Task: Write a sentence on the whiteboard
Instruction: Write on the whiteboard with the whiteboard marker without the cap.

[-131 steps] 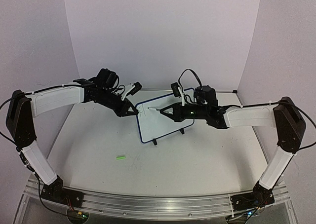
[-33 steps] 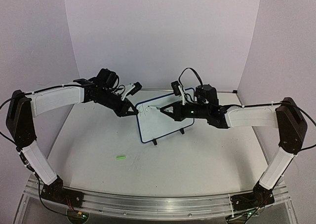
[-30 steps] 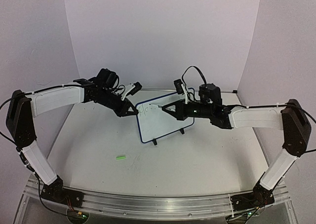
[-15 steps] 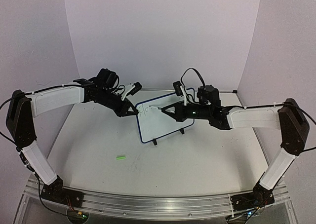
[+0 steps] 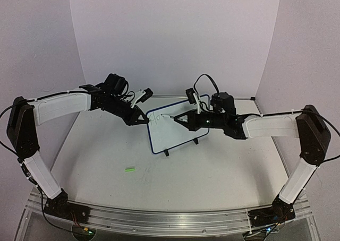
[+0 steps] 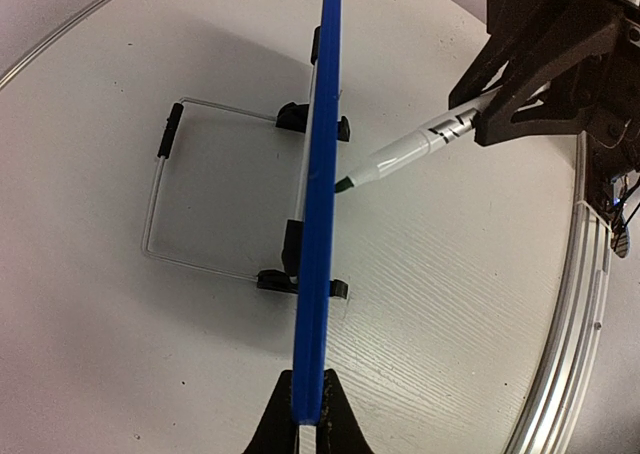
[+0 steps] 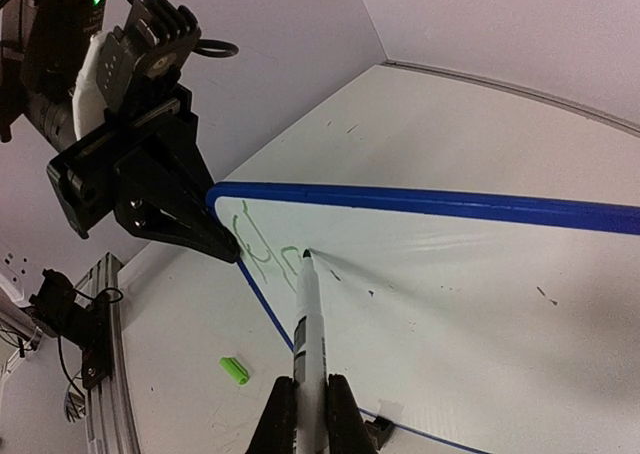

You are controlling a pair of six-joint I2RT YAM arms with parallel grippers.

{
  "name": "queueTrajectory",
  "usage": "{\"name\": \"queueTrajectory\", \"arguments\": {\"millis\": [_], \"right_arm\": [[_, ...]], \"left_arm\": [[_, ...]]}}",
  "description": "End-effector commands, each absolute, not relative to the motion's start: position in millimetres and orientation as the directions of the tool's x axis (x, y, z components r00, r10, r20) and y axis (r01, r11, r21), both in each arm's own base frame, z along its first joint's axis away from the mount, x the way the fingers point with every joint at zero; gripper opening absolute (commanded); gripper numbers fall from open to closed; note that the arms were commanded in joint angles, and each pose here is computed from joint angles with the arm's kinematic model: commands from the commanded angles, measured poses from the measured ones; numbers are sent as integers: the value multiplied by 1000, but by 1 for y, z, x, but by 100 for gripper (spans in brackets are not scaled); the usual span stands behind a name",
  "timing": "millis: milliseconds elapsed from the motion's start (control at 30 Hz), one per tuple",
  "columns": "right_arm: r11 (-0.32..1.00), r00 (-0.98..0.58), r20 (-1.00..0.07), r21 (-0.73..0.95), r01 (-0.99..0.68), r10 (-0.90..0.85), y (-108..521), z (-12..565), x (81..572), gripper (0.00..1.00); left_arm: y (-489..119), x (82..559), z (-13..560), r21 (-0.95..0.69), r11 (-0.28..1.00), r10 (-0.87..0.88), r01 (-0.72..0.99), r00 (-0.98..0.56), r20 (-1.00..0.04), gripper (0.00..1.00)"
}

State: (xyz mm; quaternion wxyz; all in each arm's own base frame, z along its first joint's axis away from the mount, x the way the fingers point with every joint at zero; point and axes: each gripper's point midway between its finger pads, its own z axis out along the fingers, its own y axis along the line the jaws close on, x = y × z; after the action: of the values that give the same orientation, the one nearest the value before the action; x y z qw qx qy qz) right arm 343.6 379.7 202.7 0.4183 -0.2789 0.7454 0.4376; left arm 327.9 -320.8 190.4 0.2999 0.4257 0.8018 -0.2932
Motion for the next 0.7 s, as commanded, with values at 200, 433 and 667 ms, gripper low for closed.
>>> {"name": "queueTrajectory", "arguments": {"millis": [200,433,667], "right_arm": [[467,-448,-894,395,-791,-4,383,220,358,0],[481,-476,-879,410,-775,-17,380,204,356,0],[503,-527,-849,439,-744,-38,373,176,349,0]], "left_arm": [[-320,328,180,-193,471,545,861,-455,-704,0],[-320,329,181,-192,472,543,861,-455,-706,0],[-320,328,181,-194,470,544,861,-456,-705,0]]}}
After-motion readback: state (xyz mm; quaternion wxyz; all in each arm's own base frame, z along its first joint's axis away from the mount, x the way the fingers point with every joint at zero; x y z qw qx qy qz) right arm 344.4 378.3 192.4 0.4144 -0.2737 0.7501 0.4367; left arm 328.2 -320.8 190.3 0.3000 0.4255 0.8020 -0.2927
